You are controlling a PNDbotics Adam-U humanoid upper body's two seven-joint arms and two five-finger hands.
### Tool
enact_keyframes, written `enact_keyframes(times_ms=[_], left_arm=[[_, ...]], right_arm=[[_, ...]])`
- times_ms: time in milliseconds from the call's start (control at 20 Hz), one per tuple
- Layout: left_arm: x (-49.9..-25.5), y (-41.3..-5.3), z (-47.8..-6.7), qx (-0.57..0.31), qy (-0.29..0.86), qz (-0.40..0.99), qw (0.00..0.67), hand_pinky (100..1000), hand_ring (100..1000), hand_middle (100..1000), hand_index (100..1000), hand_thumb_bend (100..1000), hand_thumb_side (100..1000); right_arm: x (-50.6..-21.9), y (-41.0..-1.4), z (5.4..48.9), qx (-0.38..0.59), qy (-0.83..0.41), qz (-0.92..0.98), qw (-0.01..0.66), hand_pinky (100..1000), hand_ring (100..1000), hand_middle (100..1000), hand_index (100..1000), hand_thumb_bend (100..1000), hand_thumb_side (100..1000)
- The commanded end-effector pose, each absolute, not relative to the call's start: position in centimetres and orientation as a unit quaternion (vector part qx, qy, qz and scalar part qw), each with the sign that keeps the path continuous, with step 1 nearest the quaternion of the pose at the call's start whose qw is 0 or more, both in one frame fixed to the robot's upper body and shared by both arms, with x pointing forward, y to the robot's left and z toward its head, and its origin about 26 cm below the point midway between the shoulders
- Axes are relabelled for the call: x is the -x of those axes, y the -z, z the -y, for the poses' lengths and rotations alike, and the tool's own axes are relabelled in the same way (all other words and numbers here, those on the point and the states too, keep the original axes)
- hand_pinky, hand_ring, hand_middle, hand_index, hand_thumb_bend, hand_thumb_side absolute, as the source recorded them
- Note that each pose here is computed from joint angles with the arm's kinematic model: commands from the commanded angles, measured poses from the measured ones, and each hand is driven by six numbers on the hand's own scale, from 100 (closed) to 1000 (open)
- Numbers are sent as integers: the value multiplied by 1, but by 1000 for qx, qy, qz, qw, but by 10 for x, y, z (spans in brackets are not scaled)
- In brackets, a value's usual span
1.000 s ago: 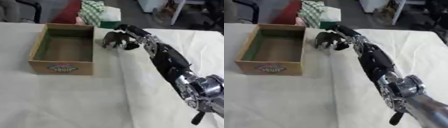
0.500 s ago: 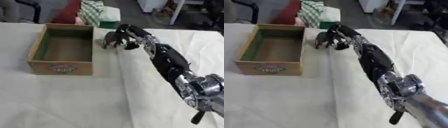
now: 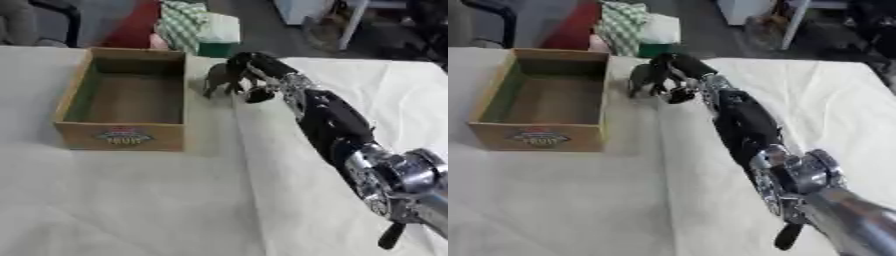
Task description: Pick up objects on the table and place them in the box.
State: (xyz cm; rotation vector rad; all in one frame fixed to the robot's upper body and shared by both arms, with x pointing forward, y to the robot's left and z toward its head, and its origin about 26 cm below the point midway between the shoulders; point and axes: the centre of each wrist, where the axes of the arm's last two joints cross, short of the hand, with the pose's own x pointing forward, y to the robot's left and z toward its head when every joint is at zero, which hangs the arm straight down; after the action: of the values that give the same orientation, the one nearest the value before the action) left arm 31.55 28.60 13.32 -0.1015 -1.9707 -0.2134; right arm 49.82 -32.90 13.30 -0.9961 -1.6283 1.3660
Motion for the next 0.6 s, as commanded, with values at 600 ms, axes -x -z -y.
enact_keyframes(times_ms=[600], left_arm=[[-316,-144,-285,40,99,841,531,684,714,590,569,100,843]], right_arm=[[-501,-153,333,445,-518,641,350,984,938,886,940,100,262]])
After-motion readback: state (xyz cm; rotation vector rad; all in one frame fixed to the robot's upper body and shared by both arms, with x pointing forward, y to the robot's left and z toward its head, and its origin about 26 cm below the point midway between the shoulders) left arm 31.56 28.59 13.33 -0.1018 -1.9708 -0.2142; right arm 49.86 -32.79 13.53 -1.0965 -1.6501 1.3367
